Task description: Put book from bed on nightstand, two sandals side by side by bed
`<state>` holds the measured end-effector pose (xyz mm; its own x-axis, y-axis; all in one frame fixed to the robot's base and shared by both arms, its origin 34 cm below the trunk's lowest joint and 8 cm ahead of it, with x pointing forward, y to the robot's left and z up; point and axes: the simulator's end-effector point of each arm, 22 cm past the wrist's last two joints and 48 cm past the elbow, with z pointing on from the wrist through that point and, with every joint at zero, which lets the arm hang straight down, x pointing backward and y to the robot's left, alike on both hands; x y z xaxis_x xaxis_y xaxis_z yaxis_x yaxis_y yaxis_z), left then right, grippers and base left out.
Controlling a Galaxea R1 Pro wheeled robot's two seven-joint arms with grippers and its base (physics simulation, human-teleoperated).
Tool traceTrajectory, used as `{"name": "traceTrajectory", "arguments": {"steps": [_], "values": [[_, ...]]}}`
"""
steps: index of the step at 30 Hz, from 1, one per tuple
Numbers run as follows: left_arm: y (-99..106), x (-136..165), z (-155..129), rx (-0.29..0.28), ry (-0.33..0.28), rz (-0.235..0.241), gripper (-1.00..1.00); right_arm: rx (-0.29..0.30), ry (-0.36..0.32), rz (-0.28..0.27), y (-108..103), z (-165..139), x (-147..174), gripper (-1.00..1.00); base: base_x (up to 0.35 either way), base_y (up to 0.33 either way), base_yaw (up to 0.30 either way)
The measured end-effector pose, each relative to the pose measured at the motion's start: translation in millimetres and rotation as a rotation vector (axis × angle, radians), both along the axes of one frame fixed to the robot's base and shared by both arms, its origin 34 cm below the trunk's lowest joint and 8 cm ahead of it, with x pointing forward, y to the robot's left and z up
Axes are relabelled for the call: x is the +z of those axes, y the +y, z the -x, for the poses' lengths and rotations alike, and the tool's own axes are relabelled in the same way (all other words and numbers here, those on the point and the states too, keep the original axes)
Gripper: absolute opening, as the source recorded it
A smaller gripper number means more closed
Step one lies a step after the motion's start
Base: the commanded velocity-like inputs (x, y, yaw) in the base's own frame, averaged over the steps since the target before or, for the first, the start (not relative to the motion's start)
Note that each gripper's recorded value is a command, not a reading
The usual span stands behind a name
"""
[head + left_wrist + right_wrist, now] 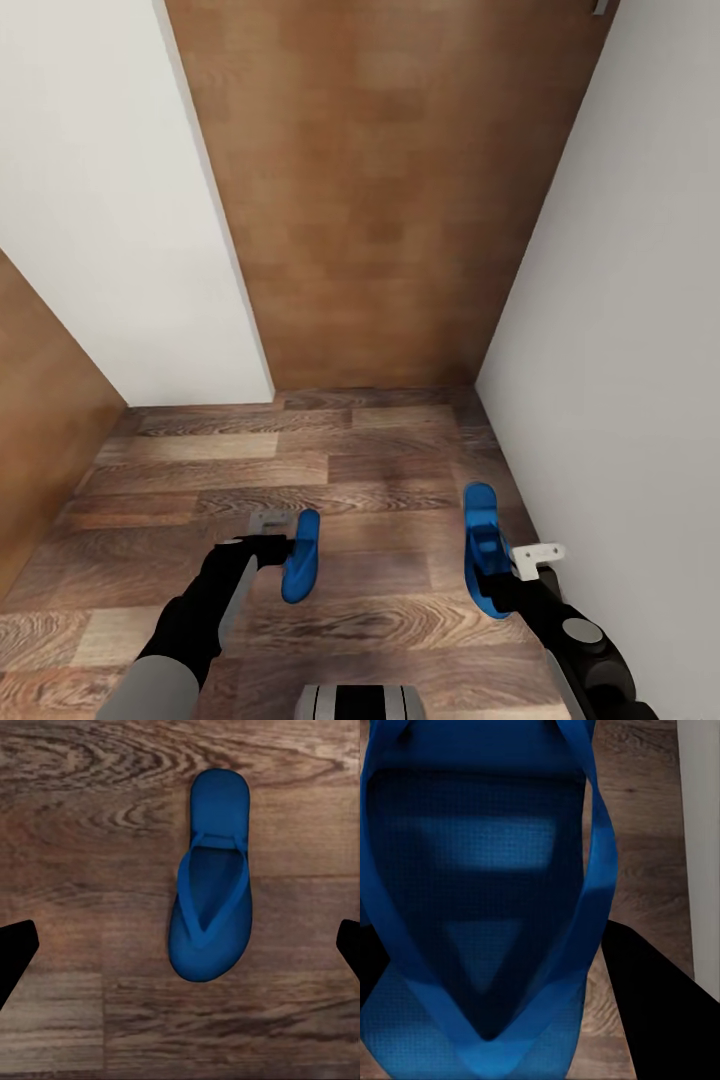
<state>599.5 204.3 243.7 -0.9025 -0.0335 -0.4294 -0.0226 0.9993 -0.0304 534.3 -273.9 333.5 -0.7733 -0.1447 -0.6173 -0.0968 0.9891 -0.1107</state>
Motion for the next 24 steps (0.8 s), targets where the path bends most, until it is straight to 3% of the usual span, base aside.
{"name": "traceTrajectory", "arguments": {"steps": [6,11,24], "values": [[-1.3,0.2,-0.3,-0.004,-0.001,0.0,1.0,0.0,0.0,0.0,-0.2,0.0,-0.2,-1.0,0.156,0.152,-0.051],[-2.5,0.3,-0.5,-0.008,-0.002,-0.001,1.0,0.0,0.001,-0.001,0.2,0.1,-0.2,-1.0,0.018,0.018,-0.143],[-0.9,-19.3,9.1,-0.002,0.035,-0.002,1.0,0.0,0.039,0.001,0.1,6.9,-17.9,-1.0,0.0,0.0,-0.003]]}}
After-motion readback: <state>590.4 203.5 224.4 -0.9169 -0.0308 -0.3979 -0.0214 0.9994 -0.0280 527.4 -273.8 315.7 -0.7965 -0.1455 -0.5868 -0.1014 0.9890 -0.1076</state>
